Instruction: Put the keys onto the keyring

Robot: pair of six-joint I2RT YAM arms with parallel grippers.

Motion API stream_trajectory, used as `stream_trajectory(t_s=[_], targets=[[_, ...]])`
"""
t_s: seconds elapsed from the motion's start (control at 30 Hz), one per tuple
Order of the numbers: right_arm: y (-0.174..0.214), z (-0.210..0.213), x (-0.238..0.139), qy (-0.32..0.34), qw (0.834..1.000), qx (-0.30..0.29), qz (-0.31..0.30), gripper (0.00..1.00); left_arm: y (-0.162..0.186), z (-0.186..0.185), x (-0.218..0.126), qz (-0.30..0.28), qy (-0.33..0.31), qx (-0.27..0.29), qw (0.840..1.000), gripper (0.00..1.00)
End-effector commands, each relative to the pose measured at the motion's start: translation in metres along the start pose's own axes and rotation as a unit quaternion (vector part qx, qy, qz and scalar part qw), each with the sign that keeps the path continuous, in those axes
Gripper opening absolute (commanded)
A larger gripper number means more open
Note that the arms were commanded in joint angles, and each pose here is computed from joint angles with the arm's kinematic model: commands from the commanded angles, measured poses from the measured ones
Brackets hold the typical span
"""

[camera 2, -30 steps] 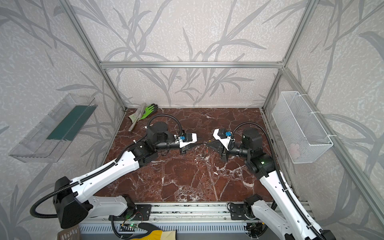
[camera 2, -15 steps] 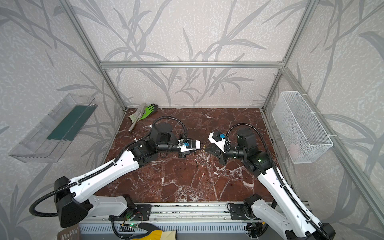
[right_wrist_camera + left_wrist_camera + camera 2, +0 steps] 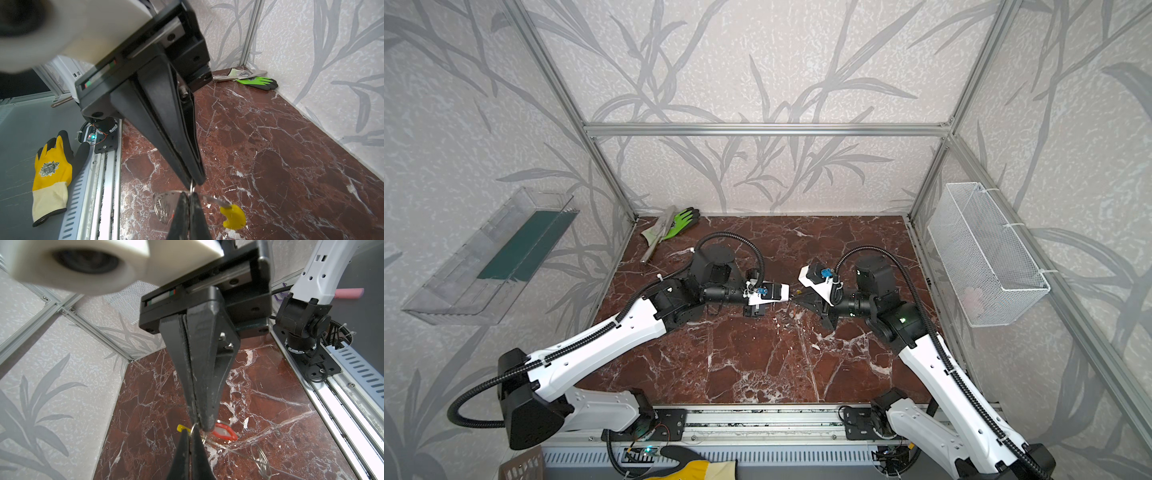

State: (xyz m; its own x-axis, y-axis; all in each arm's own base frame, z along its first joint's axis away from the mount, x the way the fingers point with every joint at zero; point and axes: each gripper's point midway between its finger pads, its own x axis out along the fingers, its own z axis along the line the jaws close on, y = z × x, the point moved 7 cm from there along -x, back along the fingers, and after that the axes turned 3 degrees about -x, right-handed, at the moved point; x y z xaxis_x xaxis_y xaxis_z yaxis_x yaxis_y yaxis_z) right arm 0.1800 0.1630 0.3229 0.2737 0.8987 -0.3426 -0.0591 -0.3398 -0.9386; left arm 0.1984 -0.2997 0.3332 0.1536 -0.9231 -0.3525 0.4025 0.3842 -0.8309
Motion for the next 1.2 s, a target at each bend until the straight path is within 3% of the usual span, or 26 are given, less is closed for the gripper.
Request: stream_trajectory(t_s=[0.0, 0.07, 0.17, 0.43, 0.8, 1.17], targets=[[-0.016, 0.001, -0.005, 0.010, 0.999, -0.026, -0.028, 0.05, -0.004, 0.000, 0.004, -0.008, 0.007, 0.011, 1.000, 0.00], [-0.013, -0.002, -0.006, 0.032, 0.999, -0.027, -0.022, 0.21, -0.003, 0.001, 0.004, -0.015, -0.004, 0.004, 1.000, 0.00], [-0.005, -0.005, -0.011, 0.074, 0.997, -0.023, -0.014, 0.32, -0.005, 0.005, 0.002, -0.033, -0.021, -0.011, 0.999, 0.00], [0.009, -0.001, -0.019, 0.122, 0.991, 0.005, -0.047, 0.39, -0.013, 0.014, -0.006, -0.087, -0.050, -0.050, 0.994, 0.00], [0.005, -0.006, -0.011, 0.105, 0.991, 0.019, -0.080, 0.37, -0.020, 0.018, -0.007, -0.128, -0.064, -0.073, 0.987, 0.00], [0.010, -0.016, -0.007, 0.134, 0.989, 0.015, -0.062, 0.14, -0.023, 0.020, -0.010, -0.153, -0.076, -0.082, 0.982, 0.00]])
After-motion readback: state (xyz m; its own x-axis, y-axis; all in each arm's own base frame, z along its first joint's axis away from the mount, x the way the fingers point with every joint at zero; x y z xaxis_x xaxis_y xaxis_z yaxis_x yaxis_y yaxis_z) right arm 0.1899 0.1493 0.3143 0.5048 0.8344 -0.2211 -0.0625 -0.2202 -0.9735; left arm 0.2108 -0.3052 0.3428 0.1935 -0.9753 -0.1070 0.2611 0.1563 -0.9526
